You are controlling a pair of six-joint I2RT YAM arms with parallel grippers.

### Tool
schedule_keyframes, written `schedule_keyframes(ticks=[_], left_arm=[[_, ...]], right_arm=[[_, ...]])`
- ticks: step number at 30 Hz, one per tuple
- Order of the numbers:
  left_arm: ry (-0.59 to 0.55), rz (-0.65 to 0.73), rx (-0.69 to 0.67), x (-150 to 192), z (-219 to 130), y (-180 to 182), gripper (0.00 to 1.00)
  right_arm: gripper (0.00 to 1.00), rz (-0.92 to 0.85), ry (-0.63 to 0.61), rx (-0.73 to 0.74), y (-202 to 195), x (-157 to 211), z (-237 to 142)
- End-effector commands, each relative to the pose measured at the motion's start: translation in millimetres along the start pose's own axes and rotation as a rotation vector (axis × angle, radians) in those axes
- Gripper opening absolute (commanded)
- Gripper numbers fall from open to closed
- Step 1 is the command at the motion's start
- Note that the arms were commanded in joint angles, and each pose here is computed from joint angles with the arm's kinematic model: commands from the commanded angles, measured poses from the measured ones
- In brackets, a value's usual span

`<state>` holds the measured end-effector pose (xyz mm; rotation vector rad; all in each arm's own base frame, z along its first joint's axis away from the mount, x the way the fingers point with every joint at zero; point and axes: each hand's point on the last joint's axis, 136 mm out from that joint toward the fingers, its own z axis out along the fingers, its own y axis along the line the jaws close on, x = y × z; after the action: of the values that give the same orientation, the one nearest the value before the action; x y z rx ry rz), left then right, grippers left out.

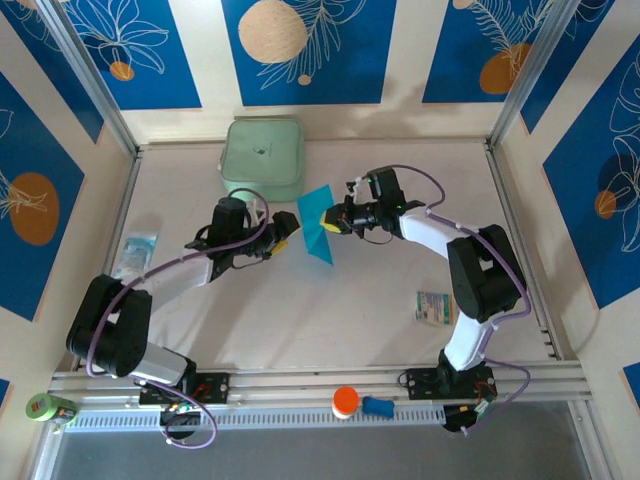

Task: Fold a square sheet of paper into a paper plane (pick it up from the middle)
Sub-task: Turn over the paper at the center of the table.

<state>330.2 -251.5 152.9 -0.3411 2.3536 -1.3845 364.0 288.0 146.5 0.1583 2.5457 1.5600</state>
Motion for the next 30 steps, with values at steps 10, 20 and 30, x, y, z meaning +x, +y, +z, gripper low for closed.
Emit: schedule_keyframes(ticks=[10,20,30], left_arm=[[0.051,0.054,0.244,8.2,12.2,-52.4,0.85],[0.014,0.08,0.239,3.8,10.6,-53.7,0.56],[0.002,0.074,0.22,0.9,10.7,-52.9,0.31]], right_arm=[[0.0,-0.006,0.084,-0.205,52.2,9.7,-16.4],[0.0,0.016,0.096,-0.212,44.8,10.1,-14.9],[0.03,0.054,0.1,-0.19,31.9,10.8,-12.5]])
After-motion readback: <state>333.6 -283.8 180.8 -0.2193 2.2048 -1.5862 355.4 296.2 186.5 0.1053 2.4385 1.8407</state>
